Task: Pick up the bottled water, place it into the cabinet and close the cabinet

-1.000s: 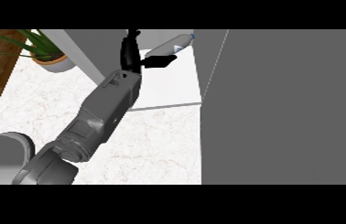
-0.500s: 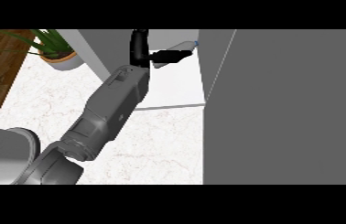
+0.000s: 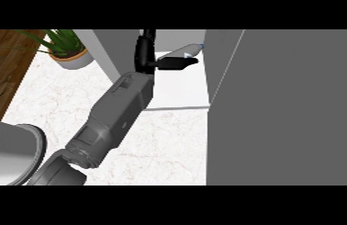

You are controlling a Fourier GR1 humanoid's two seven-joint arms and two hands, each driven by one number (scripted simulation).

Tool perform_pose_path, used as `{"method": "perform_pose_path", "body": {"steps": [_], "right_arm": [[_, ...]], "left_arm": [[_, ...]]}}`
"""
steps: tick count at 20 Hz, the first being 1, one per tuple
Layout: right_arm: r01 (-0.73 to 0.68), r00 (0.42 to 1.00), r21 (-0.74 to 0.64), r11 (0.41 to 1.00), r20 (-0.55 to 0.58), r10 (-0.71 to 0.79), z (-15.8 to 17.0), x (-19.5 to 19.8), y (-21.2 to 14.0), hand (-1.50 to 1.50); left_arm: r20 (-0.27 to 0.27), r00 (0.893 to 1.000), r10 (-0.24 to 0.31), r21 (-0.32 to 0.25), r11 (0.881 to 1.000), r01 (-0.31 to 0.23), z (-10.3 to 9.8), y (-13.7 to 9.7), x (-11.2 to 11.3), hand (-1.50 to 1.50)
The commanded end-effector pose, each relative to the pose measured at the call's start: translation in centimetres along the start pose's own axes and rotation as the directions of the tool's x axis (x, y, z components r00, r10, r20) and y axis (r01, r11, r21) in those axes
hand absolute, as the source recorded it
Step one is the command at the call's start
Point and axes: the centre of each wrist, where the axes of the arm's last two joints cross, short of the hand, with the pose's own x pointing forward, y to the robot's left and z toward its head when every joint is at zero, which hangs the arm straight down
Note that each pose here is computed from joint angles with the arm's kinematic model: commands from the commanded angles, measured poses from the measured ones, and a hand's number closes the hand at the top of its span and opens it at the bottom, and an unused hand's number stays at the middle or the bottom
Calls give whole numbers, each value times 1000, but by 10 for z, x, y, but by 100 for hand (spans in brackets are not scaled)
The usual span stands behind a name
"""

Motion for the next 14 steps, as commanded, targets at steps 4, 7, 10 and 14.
{"method": "perform_pose_path", "body": {"steps": [4,7,10,14], "right_arm": [[-10,999,-9,1000,32,11,0,29,5,-150],[-4,1000,-24,1000,29,4,-4,20,11,-150],[-12,999,1,1000,29,12,-1,25,10,-150],[-6,1000,-34,999,22,7,-7,22,16,-150]], "left_arm": [[-22,996,82,-42,996,-83,25,-4,-7,-150],[-34,988,153,-94,983,-156,60,1,-26,-150],[-54,971,231,-140,962,-236,72,-12,-13,-150],[-62,944,325,-205,921,-330,100,-12,-9,-150]]}}
